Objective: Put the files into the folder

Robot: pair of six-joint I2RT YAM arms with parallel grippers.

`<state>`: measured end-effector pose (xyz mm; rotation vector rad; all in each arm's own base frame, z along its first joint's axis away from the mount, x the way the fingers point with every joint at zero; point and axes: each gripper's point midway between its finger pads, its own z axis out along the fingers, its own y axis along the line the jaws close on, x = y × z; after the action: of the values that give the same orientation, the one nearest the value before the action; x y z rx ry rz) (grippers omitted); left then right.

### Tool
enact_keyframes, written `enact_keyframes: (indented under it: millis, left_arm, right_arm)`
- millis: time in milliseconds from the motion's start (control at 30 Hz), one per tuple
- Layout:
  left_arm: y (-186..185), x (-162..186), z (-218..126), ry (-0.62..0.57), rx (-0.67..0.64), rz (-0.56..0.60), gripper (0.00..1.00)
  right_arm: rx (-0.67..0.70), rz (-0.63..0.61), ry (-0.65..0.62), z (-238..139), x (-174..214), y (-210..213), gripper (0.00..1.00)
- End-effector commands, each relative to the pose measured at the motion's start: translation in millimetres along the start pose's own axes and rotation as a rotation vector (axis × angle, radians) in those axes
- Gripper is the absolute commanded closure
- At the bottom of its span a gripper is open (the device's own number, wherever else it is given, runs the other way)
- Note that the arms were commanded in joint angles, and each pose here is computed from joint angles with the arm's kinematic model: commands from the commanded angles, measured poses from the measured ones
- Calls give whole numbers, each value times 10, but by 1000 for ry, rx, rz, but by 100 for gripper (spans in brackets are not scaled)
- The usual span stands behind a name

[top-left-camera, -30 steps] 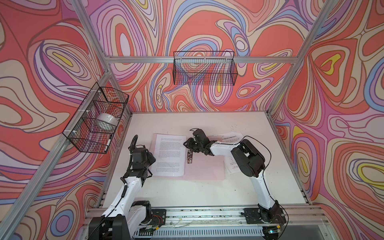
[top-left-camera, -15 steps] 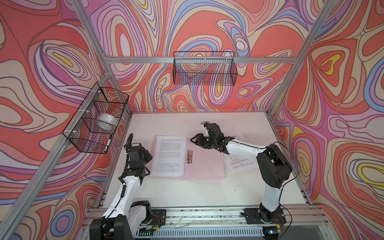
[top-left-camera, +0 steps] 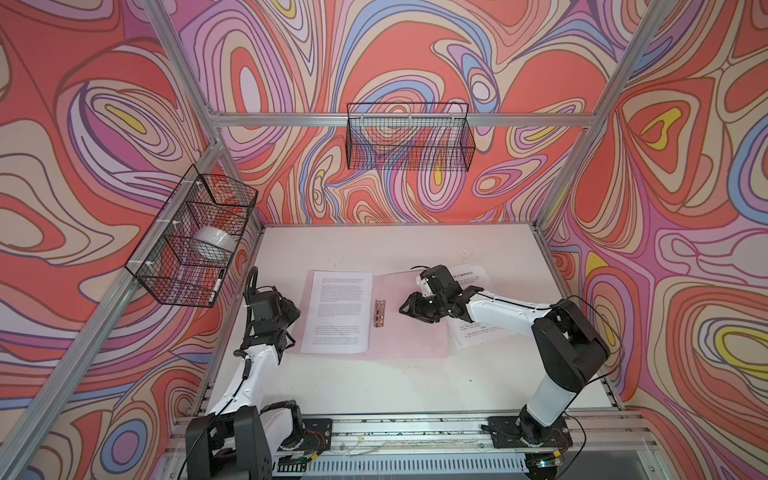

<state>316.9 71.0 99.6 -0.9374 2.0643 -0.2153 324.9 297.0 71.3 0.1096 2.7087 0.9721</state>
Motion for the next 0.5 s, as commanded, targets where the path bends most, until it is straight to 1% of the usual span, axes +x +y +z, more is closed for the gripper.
enact_keyframes:
  millis: [0, 167, 367, 467]
  left_arm:
    - [-83, 32, 97, 42, 84, -33, 44]
    - [-72, 76, 172, 69, 108, -33, 43]
    - [-32, 94, 251, 94, 126, -43, 40]
    - [-66, 81, 275, 97, 186, -77, 40]
  right_arm:
    - [61, 60, 46, 211, 76, -459, 54]
    - [90, 63, 32, 312, 0, -636, 54]
    - [139, 49, 58, 426, 44, -817, 54]
    - [143, 46, 66, 454, 55, -866, 54]
